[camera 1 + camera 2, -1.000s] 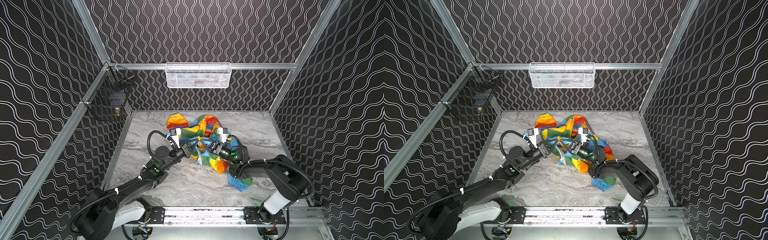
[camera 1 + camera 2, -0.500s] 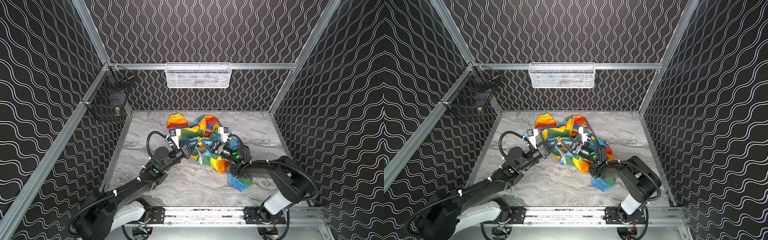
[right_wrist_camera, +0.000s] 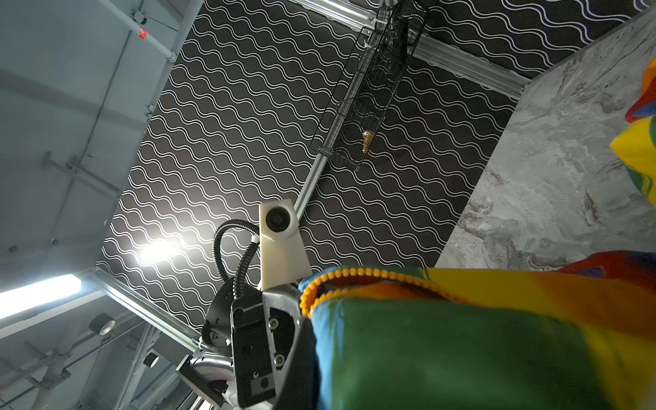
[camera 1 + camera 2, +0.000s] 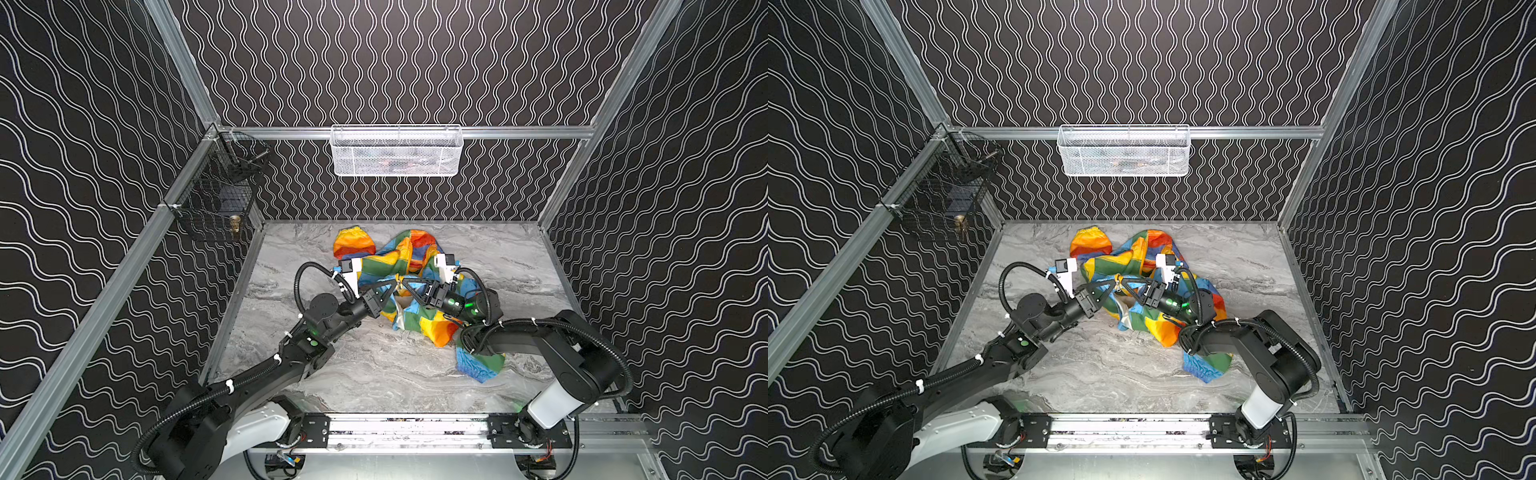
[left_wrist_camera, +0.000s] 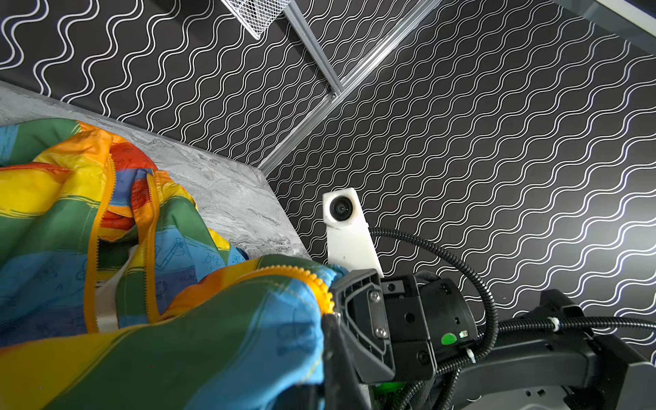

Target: Zip up the jacket

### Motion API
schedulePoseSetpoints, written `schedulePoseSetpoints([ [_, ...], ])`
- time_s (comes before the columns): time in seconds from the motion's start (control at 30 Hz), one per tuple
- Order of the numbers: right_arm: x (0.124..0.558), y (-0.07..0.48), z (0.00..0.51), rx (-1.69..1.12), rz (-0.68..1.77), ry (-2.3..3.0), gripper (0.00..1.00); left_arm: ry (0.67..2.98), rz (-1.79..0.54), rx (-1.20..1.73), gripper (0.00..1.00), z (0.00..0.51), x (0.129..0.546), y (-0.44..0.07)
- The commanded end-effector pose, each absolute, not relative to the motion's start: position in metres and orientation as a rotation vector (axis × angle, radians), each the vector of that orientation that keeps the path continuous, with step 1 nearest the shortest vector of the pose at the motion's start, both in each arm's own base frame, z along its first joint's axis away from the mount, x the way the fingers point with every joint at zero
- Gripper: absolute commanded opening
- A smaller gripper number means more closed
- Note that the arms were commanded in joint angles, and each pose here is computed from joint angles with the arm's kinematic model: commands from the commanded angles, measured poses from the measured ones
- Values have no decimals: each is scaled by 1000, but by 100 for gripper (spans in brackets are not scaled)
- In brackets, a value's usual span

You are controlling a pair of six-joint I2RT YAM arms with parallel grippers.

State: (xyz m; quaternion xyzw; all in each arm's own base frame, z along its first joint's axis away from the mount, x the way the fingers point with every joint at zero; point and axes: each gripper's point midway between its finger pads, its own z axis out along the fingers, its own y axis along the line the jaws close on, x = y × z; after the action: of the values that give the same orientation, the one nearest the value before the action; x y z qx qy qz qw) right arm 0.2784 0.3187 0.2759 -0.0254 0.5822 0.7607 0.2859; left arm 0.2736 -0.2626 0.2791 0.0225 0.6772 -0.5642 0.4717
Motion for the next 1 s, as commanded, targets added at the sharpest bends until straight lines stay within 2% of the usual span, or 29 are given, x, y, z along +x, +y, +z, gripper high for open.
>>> schedulePoseSetpoints([
  [0.0,277,302,324,-75,2055,1312,0,1692,-1416,92,0,275,267,-269],
  [0.1,278,306,320,-78,2042,1358,0,1684,-1424,93,0,281,267,-270],
  [0.47,278,307,309,-74,2006,1412,19,1746,-1446,86,0,283,262,-271],
  [0.97,273,312,305,-92,1999,1450,19,1706,-1451,99,0,303,262,-271],
])
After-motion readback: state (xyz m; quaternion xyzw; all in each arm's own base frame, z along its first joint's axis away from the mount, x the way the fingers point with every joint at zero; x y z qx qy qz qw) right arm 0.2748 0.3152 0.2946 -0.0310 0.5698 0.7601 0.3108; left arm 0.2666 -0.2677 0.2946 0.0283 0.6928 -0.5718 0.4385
